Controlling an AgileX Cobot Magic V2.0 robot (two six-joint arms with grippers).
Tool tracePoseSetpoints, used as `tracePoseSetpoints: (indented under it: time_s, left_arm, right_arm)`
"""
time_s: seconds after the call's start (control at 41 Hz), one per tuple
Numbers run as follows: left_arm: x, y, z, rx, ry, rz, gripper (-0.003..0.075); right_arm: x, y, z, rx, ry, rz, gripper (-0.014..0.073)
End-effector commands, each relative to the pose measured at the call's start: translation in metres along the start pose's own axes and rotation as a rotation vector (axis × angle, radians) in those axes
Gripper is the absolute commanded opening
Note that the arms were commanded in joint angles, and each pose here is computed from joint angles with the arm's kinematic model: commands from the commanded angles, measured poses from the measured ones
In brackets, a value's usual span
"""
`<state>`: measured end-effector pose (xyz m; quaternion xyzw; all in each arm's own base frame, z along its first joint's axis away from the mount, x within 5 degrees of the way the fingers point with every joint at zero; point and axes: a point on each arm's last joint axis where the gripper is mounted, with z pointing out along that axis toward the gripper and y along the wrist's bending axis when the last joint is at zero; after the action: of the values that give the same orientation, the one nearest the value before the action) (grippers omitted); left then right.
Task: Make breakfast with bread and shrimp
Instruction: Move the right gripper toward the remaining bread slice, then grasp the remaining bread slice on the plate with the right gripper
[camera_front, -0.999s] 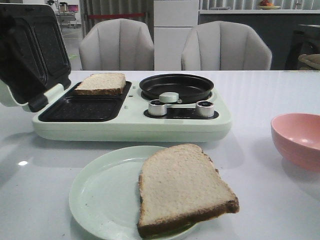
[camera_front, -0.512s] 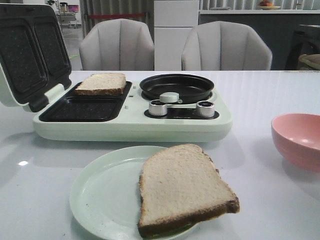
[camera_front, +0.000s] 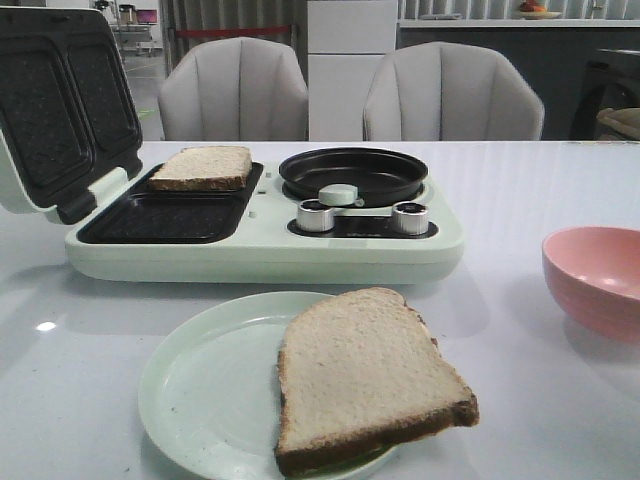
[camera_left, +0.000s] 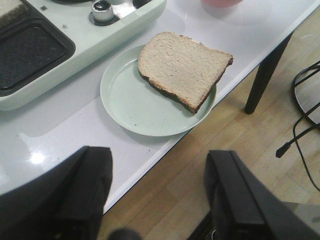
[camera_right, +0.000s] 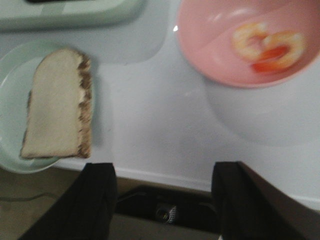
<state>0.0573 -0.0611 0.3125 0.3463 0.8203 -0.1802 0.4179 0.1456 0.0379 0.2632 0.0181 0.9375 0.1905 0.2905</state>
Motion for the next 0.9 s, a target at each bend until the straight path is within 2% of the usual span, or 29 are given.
tracePoseSetpoints:
  time_s: [0.0, 0.366, 0.658, 0.755, 0.877]
  left_arm:
    - [-0.014, -0.002, -0.005, 0.018, -0.107, 0.000, 0.0456]
    - [-0.014, -0.002, -0.005, 0.018, -0.108, 0.000, 0.0456]
    - [-0.014, -0.002, -0.005, 0.017, -0.108, 0.001, 0.0456]
    - [-0.014, -0.002, -0.005, 0.017, -0.108, 0.001, 0.0456]
    - [-0.014, -0.001, -0.005, 0.011, -0.109, 0.007, 0.0456]
  right_arm:
    - [-0.013, 0.014, 0.016, -0.107, 0.019, -0.002, 0.0514]
    - [-0.017, 0.046, 0.102, -0.226, 0.284, -0.006, 0.0514]
    - [-0.028, 0.055, 0.149, -0.237, 0.433, -0.003, 0.0511]
    - [-0.029, 0.057, 0.154, -0.258, 0.466, -0.025, 0.0441]
    - [-0.030, 0.057, 0.156, -0.260, 0.466, -0.025, 0.0256]
